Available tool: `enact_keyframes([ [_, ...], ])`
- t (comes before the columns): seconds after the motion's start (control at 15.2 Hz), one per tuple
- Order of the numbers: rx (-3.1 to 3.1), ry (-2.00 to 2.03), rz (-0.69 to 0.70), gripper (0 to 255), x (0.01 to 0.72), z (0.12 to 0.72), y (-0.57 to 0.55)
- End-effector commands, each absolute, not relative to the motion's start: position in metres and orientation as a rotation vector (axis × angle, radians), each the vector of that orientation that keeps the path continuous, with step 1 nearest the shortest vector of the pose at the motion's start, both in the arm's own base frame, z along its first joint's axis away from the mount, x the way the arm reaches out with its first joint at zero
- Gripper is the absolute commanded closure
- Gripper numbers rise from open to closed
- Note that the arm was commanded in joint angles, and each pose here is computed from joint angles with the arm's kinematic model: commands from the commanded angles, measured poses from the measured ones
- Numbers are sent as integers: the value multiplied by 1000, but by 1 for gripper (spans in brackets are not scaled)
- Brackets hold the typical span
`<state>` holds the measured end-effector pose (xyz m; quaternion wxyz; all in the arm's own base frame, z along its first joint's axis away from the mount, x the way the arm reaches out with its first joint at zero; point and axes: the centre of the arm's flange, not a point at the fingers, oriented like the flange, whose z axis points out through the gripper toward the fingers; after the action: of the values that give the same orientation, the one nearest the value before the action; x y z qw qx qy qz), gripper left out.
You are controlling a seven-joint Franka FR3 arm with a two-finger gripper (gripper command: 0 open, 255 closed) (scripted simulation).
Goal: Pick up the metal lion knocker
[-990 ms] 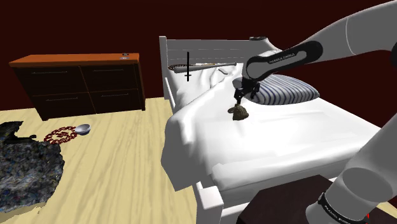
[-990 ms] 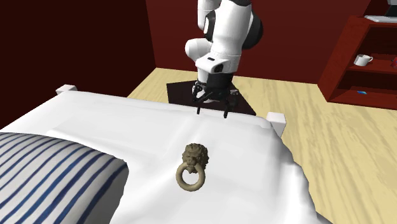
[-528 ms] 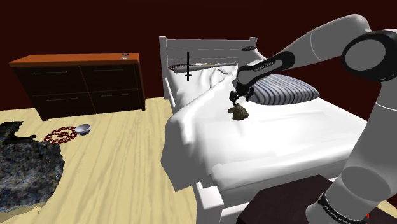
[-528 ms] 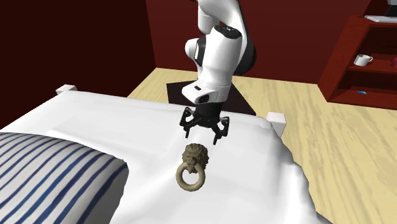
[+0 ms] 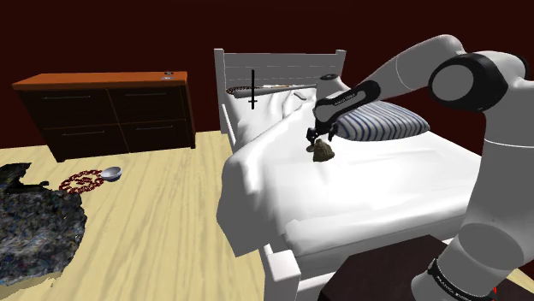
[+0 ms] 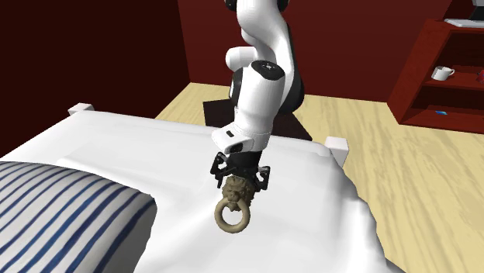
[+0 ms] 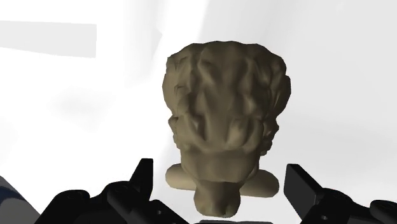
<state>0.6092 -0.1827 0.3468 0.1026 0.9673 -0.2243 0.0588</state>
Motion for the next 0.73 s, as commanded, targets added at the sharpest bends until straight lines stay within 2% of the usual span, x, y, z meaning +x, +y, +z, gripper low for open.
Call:
enact_keyframes([
  [0.0,2855,-663,174,0,611,336,-183],
  [0.2,2855,-663,174,0,611,327,-183],
  [0.26,2855,-663,174,255,611,327,-183],
  [0.66,2855,-663,174,255,611,328,-183],
])
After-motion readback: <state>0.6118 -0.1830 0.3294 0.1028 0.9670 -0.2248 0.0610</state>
